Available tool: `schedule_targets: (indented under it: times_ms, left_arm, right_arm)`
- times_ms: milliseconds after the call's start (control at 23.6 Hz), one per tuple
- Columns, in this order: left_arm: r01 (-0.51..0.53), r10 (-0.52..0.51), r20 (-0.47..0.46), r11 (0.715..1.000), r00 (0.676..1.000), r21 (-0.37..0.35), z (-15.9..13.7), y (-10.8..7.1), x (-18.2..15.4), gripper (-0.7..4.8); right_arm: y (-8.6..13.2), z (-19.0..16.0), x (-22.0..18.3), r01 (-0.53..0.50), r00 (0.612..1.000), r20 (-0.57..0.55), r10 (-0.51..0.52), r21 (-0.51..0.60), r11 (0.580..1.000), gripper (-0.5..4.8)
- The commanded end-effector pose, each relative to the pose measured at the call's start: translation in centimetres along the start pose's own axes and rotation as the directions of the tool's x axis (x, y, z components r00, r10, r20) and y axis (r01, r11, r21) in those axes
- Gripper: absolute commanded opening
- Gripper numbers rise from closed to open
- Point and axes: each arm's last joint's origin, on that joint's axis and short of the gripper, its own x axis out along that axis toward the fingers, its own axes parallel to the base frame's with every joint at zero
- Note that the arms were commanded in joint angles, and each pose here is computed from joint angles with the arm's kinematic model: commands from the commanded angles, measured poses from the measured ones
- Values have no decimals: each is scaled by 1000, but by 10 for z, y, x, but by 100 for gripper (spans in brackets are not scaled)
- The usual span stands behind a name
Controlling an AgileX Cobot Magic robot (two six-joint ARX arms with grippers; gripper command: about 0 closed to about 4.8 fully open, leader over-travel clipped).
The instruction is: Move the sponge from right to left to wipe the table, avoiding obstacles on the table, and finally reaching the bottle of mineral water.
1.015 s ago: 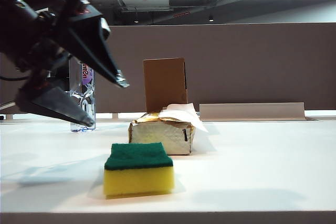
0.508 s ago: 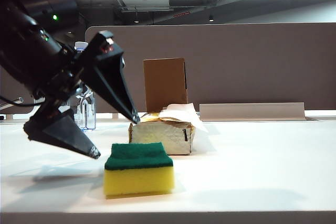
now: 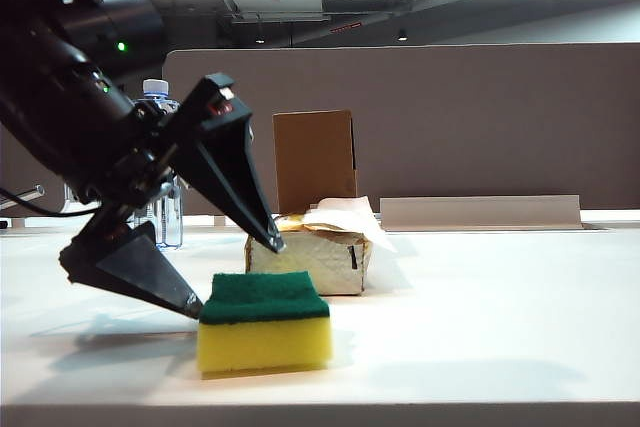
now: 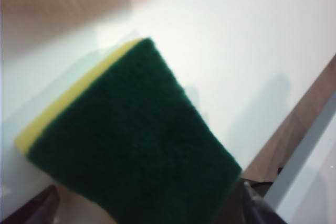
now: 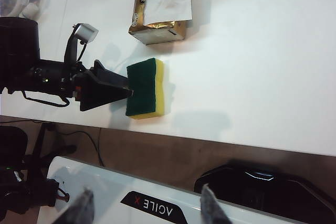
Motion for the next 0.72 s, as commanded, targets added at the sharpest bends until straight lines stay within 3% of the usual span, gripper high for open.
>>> schedule_targets:
  times_ms: [42,296,550,719]
  left_arm:
    - [8,-8,-5,1000,1000,-21,1,2,7,466]
    - [19,-19,-25,1000,1000,-3,0,-5,22,451]
    - [-84,83,-19,996,996,-43,-1,-4,27,310]
    - [-108,107,-13,993,994,-46,-1,-2,28,263]
  right_arm:
    - [1,0,-1,-5,1000,7,5,-5,1000,260]
    - [1,0,-1,-5,1000,7,5,-5,1000,260]
    - [1,0,-1,-5,1000,7,5,-5,1000,260]
    - [1,0,-1,-5,1000,7,5,-5,1000,260]
